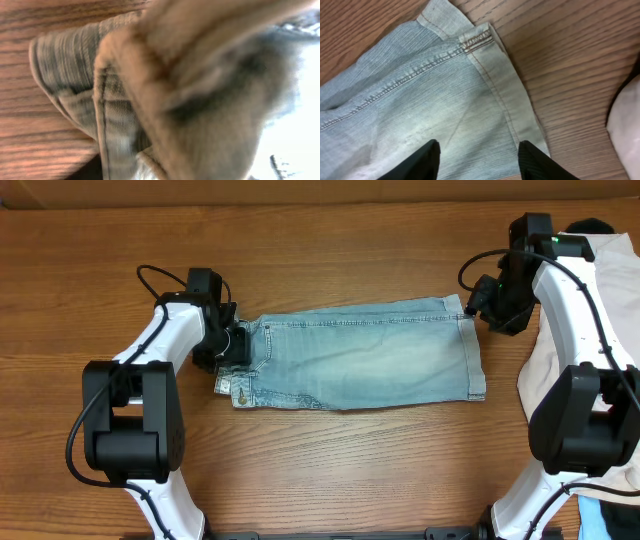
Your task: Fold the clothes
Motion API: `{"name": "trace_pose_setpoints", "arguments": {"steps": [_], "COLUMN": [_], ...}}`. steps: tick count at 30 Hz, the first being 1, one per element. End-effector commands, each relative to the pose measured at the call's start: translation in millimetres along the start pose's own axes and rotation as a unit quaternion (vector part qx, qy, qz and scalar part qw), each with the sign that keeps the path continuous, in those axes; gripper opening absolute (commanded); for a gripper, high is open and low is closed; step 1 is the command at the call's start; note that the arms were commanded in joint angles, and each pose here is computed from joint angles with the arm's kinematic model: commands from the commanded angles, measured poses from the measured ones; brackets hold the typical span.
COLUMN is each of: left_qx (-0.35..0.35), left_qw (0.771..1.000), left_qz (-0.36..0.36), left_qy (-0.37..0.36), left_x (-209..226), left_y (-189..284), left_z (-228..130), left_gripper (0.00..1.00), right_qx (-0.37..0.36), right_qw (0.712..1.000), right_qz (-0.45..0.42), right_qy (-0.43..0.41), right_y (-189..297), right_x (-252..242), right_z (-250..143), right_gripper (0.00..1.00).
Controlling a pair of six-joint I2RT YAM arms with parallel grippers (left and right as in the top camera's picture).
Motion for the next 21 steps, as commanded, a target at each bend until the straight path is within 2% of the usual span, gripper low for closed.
{"name": "trace_pose_setpoints", "arguments": {"steps": [1,2,6,12,15,18,21], "left_qx": [0.035,0.035,0.033,0.036,0.017,0.0,-0.011], "left_qw": [0.999,0.999,0.999,0.991,0.99,0.99,0.99], "left_qz": [-0.016,-0.009,0.016,0.127,0.141,0.142,0.144], "left_qy": [0.001,0.002,0.002,-0.009,-0.01,-0.01,-0.009], "left_x": [3,5,17,35,35,30,24], "left_y": [-24,-22,-4,59,95,128,157], "left_z": [-9,-8,2,30,45,53,56], "left_gripper": [0.12,0.04,0.04,0.04,0.04,0.05,0.04], "right_qx": [-0.003,-0.003,-0.009,-0.009,-0.002,0.011,0.019], "right_qw": [1.0,1.0,0.999,0.995,0.994,0.993,0.993], "right_qz": [0.016,0.018,0.031,0.058,0.06,0.064,0.065], "right_qy": [0.016,0.02,0.042,0.076,0.088,0.094,0.096], "right_y": [5,5,3,-10,-22,-34,-45], "right_x": [12,15,31,60,69,76,80], "right_z": [-5,-7,-14,-28,-32,-35,-37], "right_gripper": [0.51,0.5,0.43,0.32,0.3,0.2,0.17]}}
Point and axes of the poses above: each gripper's point midway between its finger pads, its own y axis back along the fingers, its own x axis along the line the jaws close on, z = x × y, the point moved 7 cm from there along y, back along the fingers, and after that the axes turned 15 degrees about -y, right-handed, at the moved point
